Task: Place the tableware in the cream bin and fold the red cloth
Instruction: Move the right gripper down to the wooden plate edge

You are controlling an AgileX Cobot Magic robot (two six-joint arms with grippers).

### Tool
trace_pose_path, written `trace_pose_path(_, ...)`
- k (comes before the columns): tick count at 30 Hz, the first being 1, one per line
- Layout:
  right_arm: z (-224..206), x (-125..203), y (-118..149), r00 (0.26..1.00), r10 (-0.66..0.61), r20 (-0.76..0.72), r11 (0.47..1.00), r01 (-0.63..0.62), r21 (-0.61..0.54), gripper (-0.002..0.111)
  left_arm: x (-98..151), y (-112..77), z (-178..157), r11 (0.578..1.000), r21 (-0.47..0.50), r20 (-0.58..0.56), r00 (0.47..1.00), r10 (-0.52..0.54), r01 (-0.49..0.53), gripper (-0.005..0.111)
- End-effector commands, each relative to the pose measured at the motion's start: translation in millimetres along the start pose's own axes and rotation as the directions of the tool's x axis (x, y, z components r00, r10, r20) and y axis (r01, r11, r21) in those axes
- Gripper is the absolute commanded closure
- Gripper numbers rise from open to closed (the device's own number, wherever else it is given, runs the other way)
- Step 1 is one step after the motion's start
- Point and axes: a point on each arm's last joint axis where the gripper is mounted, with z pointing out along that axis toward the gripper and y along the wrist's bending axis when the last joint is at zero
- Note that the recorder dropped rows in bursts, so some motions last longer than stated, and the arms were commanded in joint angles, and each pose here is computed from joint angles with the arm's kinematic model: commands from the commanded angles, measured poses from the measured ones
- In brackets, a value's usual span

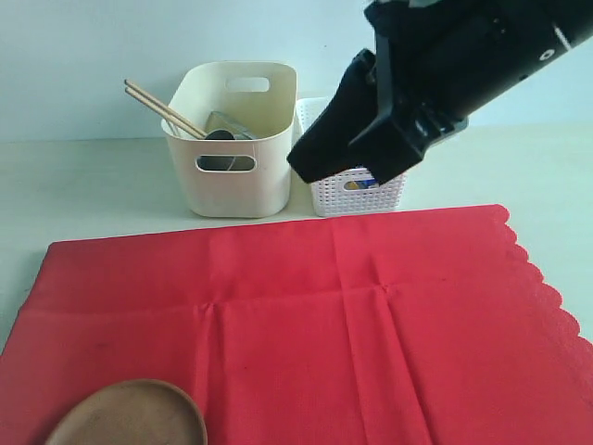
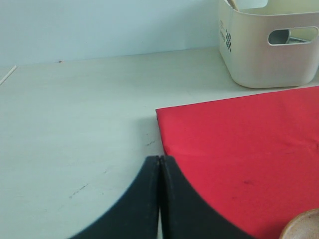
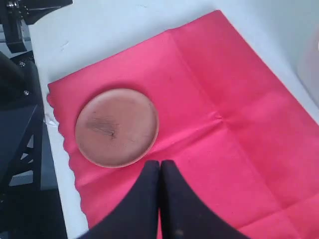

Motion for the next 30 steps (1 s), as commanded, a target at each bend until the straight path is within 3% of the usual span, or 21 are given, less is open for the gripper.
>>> trace_pose_path(1, 14, 8, -4, 1.0, 0.013, -0.007, 1.0, -0.014, -0.023, 0.108, 0, 0.0, 0, 1.0, 0.001, 0.011, 1.0, 0.005, -0.005, 0.107)
trace_pose_path(8, 26, 17, -2, 0.999, 0.025, 0.024, 0.997, -0.023, -0.078, 0.108, 0, 0.0, 0, 1.0, 0.001, 0.011, 1.0, 0.005, -0.005, 0.107)
trace_pose_path(13, 37, 24, -3, 0.999, 0.029, 0.039, 0.998, -0.027, -0.053, 0.108, 0, 0.0, 0, 1.0, 0.001, 0.011, 1.0, 0.005, -0.005, 0.107)
trace_pose_path(24, 75, 20, 35, 0.993, -0.112, -0.025, 0.987, 0.109, -0.116, 0.108, 0, 0.0, 0, 1.0, 0.001, 0.011, 1.0, 0.005, -0.005, 0.107)
trace_pose_path(30, 111, 25, 47, 0.987, -0.129, -0.099, 0.98, 0.111, -0.165, 0.108, 0, 0.0, 0, 1.0, 0.001, 0.011, 1.0, 0.005, -0.005, 0.107)
